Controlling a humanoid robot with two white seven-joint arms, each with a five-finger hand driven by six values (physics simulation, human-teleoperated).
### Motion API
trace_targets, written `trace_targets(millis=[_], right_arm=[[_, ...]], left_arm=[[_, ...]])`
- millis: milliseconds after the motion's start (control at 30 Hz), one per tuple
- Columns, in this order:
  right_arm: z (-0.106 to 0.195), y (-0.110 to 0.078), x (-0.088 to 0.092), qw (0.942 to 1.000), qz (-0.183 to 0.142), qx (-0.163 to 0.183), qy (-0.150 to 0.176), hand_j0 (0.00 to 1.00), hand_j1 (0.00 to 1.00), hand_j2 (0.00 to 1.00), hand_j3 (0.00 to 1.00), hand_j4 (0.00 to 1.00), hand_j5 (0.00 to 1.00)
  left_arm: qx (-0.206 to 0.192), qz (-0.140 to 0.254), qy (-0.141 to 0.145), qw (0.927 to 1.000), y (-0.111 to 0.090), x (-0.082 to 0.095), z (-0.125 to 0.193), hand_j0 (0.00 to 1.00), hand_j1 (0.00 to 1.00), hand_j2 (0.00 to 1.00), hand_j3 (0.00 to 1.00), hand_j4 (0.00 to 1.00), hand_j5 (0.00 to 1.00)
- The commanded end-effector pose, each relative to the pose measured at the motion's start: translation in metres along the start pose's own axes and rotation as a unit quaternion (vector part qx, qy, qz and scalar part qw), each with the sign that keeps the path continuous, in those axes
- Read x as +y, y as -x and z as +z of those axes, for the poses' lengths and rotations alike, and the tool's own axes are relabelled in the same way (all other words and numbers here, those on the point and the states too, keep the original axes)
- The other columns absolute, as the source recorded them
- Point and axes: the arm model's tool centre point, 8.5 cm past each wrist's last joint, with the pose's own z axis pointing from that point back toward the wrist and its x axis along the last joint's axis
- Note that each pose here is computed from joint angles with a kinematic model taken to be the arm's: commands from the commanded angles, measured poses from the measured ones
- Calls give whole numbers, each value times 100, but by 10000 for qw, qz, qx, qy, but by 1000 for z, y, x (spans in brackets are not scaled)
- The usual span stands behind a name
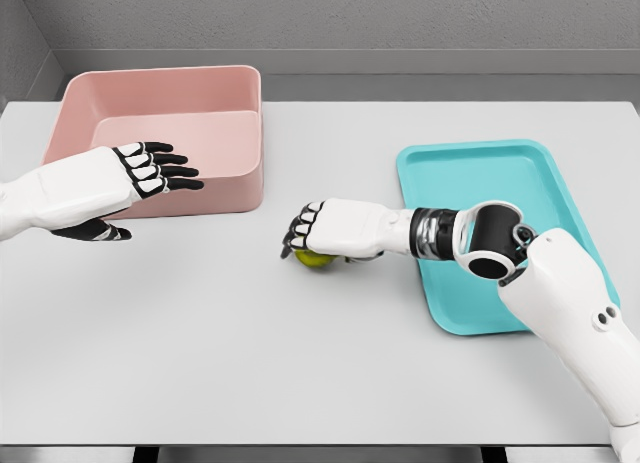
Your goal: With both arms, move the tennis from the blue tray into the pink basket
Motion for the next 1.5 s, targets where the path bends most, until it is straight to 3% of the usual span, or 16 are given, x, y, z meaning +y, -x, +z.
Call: trace_targets(millis=[0,67,233,333,367,467,533,633,700,767,833,900,1000,1300,1467], right_arm=[[0,0,0,10000,-24,3,16,99,99,99,99,99,99],[2,0,-4,10000,0,1,66,99,99,99,99,99,99],[32,0,-53,9959,474,215,741,99,99,99,99,99,99],[79,14,-68,9904,767,689,915,100,100,100,100,100,100],[109,31,-71,9864,775,1081,968,100,100,100,100,100,100],[189,54,-69,9664,377,1943,1643,100,100,100,100,100,100],[245,55,-54,9578,-102,2088,1974,100,100,100,100,100,100],[288,45,-19,9414,-803,2275,2358,100,100,100,100,100,100],[287,37,2,9388,-1139,2232,2363,100,100,100,100,100,100],[283,28,29,9326,-1517,2272,2357,100,100,100,100,100,100],[290,26,39,9252,-1688,2351,2453,100,100,100,100,100,100],[287,26,44,9201,-1845,2296,2584,100,100,100,100,100,100],[286,27,48,9174,-1919,2306,2615,100,100,100,100,100,100],[285,27,51,9156,-1978,2313,2628,100,100,100,100,100,100],[288,34,60,9107,-2113,2412,2606,100,100,100,100,100,100]], left_arm=[[1,25,-18,10000,0,1,0,100,100,100,100,100,100],[-2,28,-24,10000,0,0,0,100,100,100,100,100,100],[-21,-32,3,10000,-1,-4,-4,100,100,100,100,100,100],[-44,-101,38,9999,-4,-8,-9,100,100,100,100,100,100],[-85,-80,100,9999,-6,-13,-11,100,100,100,100,100,100],[-216,-171,213,9994,-14,-27,-25,100,100,100,100,100,100],[-324,-256,264,9988,-22,-37,-37,100,100,100,100,100,100],[-460,-323,331,9979,-30,-47,-49,100,100,100,100,100,100],[-481,-339,311,9978,-31,-47,-51,100,100,100,100,100,100],[-535,-345,288,9976,-34,-48,-57,100,100,100,100,100,100],[-604,-360,313,9970,-36,-48,-61,100,100,100,100,100,100],[-684,-361,348,9964,-39,-48,-67,100,100,100,100,100,100],[-872,-416,301,9949,-46,-43,-83,100,100,100,100,100,100],[-1298,-512,473,9891,-62,-48,-123,100,100,100,100,100,100],[-1437,-517,540,9868,-64,-49,-141,100,100,100,100,100,100]])
